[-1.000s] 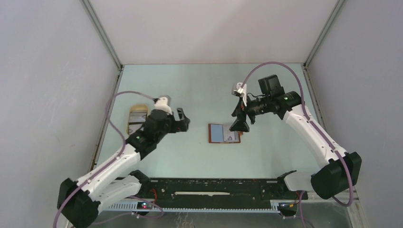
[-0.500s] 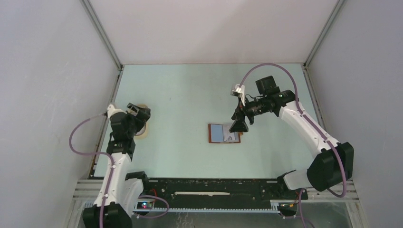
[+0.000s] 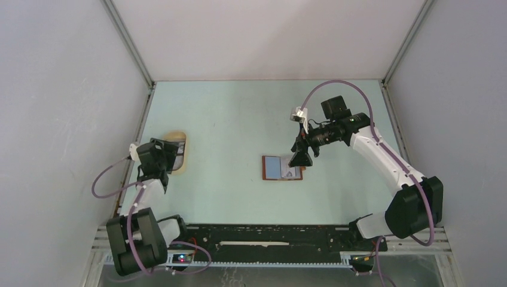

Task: Put the credit cards into the card holder
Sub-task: Move the storage box to the center of the board.

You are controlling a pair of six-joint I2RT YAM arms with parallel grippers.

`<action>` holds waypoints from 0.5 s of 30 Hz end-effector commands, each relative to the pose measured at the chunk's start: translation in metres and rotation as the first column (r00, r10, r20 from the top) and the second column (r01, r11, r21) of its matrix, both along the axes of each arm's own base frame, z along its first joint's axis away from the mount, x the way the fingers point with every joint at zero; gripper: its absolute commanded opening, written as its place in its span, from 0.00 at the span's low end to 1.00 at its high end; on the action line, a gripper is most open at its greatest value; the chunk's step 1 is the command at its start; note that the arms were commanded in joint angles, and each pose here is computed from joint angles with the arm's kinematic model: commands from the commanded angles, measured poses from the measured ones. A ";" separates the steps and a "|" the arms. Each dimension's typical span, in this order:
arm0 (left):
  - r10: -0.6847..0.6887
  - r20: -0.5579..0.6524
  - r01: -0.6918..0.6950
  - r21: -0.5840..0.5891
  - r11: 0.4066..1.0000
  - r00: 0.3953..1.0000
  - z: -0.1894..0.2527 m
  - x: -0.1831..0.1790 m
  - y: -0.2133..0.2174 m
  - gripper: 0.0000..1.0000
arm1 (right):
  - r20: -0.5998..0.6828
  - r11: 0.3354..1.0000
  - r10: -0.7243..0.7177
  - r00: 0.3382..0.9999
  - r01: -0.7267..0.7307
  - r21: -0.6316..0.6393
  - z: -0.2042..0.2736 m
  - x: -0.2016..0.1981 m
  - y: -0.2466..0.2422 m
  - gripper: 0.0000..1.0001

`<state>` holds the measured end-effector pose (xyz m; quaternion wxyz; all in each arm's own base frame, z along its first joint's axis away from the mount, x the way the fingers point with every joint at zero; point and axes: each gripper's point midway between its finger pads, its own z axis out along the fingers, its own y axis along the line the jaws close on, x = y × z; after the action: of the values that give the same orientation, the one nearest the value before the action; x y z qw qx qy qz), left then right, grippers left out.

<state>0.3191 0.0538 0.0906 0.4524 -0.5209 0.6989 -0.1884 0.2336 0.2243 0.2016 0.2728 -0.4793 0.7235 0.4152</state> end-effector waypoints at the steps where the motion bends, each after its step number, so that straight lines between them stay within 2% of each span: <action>1: 0.028 0.016 -0.029 0.037 0.999 0.999 0.006 0.010 0.013 0.80 | 0.016 1.000 0.009 1.000 -0.009 0.012 0.006 -0.002 -0.001 0.85; 4: 0.035 0.013 -0.036 0.032 0.999 0.999 0.001 0.012 0.014 0.76 | 0.014 1.000 0.010 1.000 -0.011 0.013 0.005 -0.002 -0.001 0.85; 15: 0.027 0.027 -0.027 -0.001 1.000 0.999 -0.011 0.031 0.017 0.75 | 0.009 1.000 0.017 1.000 -0.017 0.008 0.002 -0.002 -0.002 0.84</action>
<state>0.3330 0.0637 0.0658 0.4411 -0.5346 0.6986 -0.1777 0.2336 0.2241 0.2014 0.2733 -0.4811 0.7226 0.4145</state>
